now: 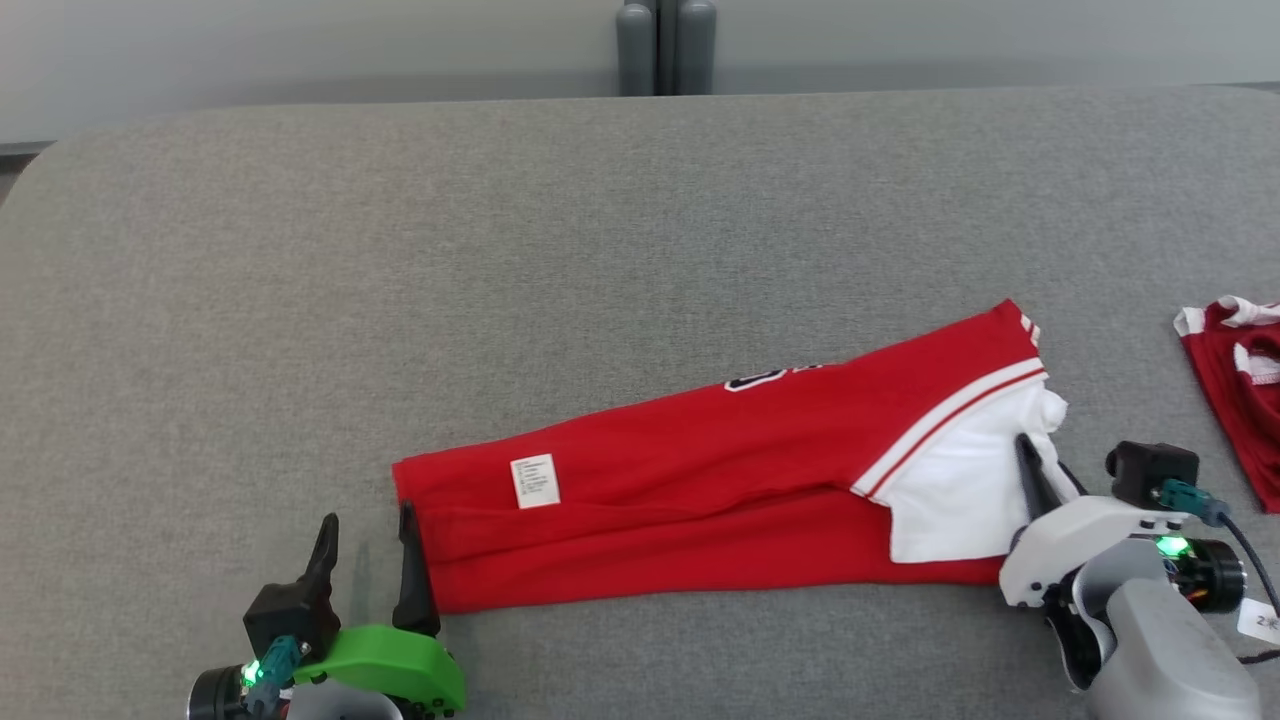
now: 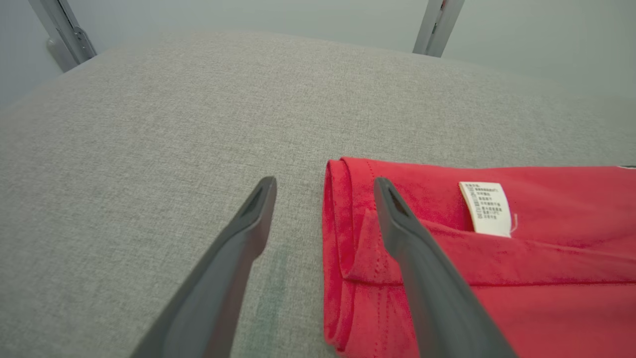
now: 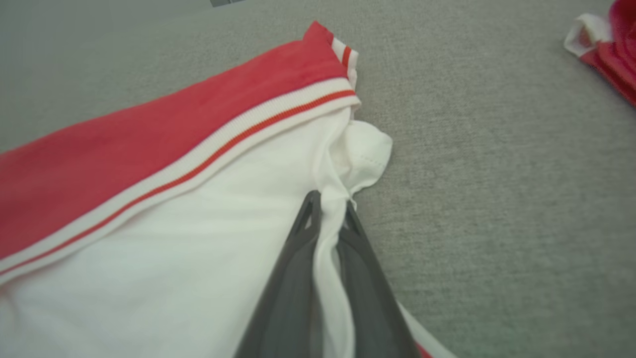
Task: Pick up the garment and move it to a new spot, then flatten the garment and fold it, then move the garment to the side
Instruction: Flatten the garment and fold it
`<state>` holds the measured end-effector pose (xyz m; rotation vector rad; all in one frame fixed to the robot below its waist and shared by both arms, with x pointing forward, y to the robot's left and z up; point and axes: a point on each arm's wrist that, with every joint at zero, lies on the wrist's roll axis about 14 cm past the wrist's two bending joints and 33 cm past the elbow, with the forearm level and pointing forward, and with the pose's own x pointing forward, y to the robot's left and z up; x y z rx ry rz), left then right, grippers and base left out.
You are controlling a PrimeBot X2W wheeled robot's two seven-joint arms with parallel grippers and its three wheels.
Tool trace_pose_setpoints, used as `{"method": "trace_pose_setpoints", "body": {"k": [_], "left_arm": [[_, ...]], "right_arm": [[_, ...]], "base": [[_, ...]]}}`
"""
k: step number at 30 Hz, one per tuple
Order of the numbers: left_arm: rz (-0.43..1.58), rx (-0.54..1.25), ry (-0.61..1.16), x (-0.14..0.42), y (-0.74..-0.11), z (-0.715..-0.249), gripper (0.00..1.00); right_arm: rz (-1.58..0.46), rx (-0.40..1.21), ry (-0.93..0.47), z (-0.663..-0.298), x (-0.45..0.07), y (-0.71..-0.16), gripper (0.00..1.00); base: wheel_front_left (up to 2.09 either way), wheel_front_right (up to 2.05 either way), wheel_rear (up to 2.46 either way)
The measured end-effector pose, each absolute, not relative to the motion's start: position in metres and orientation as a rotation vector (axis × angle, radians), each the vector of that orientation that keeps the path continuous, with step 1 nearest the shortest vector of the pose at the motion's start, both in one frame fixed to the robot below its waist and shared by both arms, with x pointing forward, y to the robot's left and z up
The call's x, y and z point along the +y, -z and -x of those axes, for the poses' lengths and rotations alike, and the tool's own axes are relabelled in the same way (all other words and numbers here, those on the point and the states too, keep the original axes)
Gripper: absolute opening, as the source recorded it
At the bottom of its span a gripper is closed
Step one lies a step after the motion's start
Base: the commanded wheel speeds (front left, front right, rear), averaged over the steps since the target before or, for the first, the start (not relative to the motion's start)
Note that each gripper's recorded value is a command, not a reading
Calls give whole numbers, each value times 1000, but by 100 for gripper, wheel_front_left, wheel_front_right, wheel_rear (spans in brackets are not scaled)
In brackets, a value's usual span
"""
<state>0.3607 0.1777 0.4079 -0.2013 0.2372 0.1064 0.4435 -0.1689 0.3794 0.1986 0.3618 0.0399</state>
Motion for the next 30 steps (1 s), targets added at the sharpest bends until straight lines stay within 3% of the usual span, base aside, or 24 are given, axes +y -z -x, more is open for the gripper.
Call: {"method": "trace_pose_setpoints", "body": {"k": [7,14,21,30], "left_arm": [[202,233,5,144,-410,-376,100],[210,221,119,106,-416,-392,100],[195,217,149,98,-418,-392,100],[184,206,44,135,-421,-375,100]], "right_arm": [[-183,270,126,-428,-238,-402,0],[-208,132,129,-426,-240,-442,0],[-299,18,-124,-437,-151,-481,0],[-432,59,-522,-423,-9,-493,0]], "base": [[0,0,0],[0,0,0],[0,0,0],[0,0,0]]}}
